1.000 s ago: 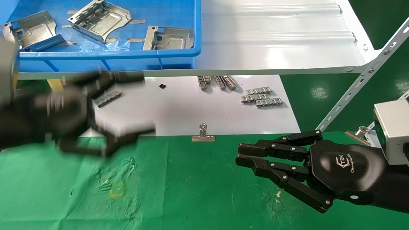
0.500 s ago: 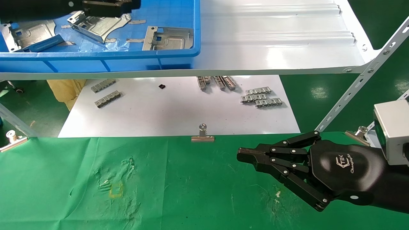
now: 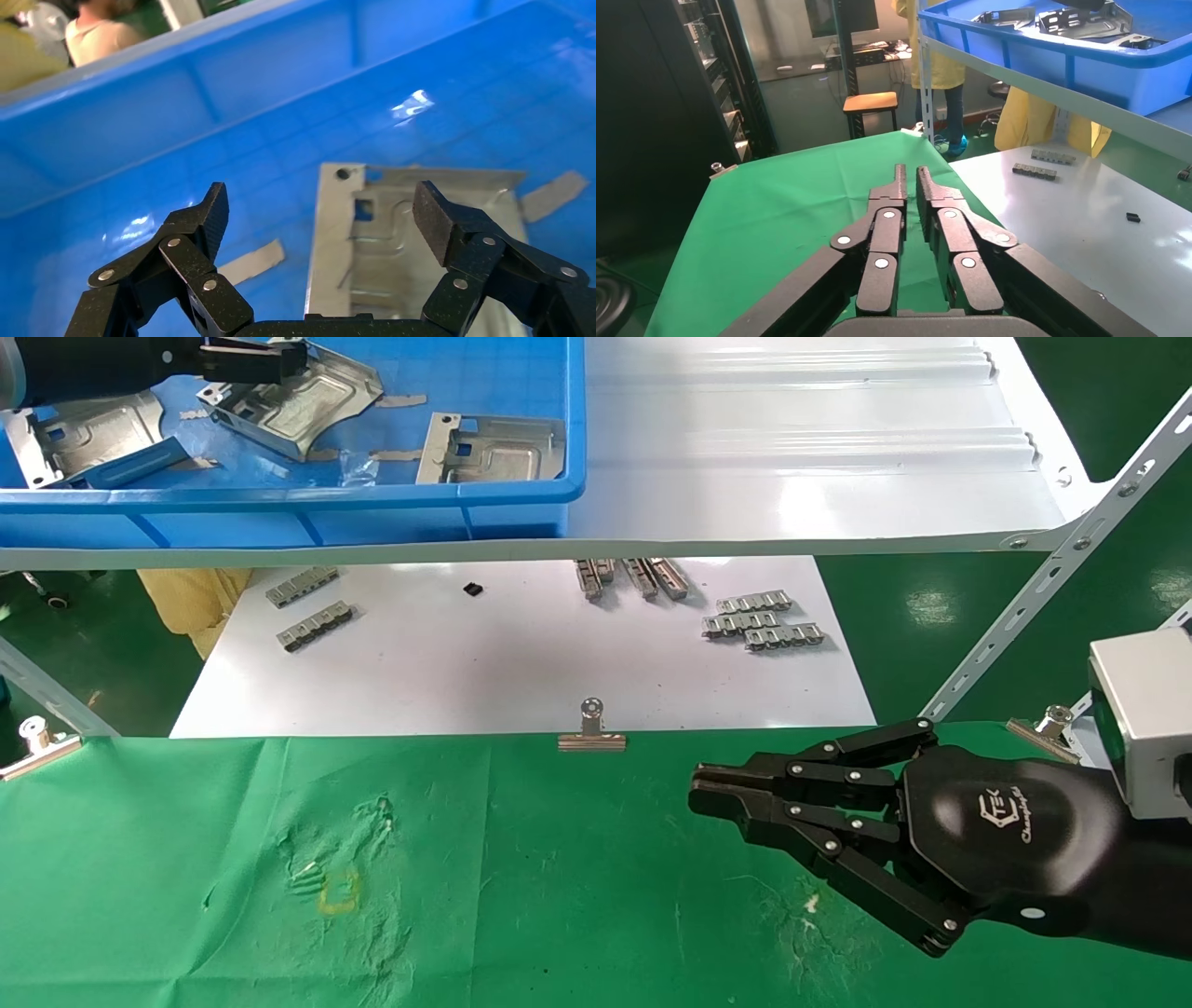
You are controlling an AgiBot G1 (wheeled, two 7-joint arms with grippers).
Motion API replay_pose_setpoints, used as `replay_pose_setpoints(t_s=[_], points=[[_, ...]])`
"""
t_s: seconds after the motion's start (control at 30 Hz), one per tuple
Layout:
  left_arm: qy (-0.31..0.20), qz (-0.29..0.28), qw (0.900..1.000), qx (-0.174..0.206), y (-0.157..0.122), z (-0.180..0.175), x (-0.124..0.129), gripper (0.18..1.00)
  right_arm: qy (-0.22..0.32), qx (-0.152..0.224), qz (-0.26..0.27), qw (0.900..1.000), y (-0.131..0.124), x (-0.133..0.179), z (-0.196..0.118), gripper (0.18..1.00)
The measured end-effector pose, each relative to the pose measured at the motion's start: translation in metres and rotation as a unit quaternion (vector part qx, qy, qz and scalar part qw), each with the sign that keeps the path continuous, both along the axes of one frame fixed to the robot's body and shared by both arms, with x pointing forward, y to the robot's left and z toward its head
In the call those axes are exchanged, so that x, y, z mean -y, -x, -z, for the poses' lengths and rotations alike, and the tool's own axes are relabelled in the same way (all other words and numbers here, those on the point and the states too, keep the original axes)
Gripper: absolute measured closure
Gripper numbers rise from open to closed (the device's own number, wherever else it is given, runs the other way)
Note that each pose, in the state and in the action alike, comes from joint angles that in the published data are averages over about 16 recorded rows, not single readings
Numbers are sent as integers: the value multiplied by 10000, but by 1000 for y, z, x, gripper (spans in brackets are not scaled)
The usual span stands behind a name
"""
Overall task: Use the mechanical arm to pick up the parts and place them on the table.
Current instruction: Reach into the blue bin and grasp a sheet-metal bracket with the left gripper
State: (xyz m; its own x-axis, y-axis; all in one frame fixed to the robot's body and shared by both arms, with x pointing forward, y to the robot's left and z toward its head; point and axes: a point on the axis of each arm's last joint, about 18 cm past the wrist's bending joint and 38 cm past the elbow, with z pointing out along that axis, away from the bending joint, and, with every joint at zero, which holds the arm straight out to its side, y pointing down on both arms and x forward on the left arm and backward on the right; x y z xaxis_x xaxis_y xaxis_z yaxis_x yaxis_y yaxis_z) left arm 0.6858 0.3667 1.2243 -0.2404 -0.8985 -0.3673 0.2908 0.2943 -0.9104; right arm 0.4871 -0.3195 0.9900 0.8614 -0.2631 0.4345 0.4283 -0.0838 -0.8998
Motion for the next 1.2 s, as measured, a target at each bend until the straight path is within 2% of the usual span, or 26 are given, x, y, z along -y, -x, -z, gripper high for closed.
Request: replay_pose_setpoints(t_s=[0.13,0.4,0.53,0.9,1.07,1.2], points=[[38,-94,9999,-83,-2,4,-5,237,0,0,0,10000,0,0,0,937],[-56,-83,9997,-228,0,12,-11,335,0,0,0,10000,0,0,0,821],[-115,-42,9995,-285,2,16,-13,423,0,0,0,10000,0,0,0,752],[-212,201,9989,-378,10,22,-15,678,0,0,0,10000,0,0,0,488],[-240,378,9985,-323,17,19,-15,780,0,0,0,10000,0,0,0,373],[-290,590,9976,-205,25,14,-12,843,0,0,0,10000,0,0,0,312]])
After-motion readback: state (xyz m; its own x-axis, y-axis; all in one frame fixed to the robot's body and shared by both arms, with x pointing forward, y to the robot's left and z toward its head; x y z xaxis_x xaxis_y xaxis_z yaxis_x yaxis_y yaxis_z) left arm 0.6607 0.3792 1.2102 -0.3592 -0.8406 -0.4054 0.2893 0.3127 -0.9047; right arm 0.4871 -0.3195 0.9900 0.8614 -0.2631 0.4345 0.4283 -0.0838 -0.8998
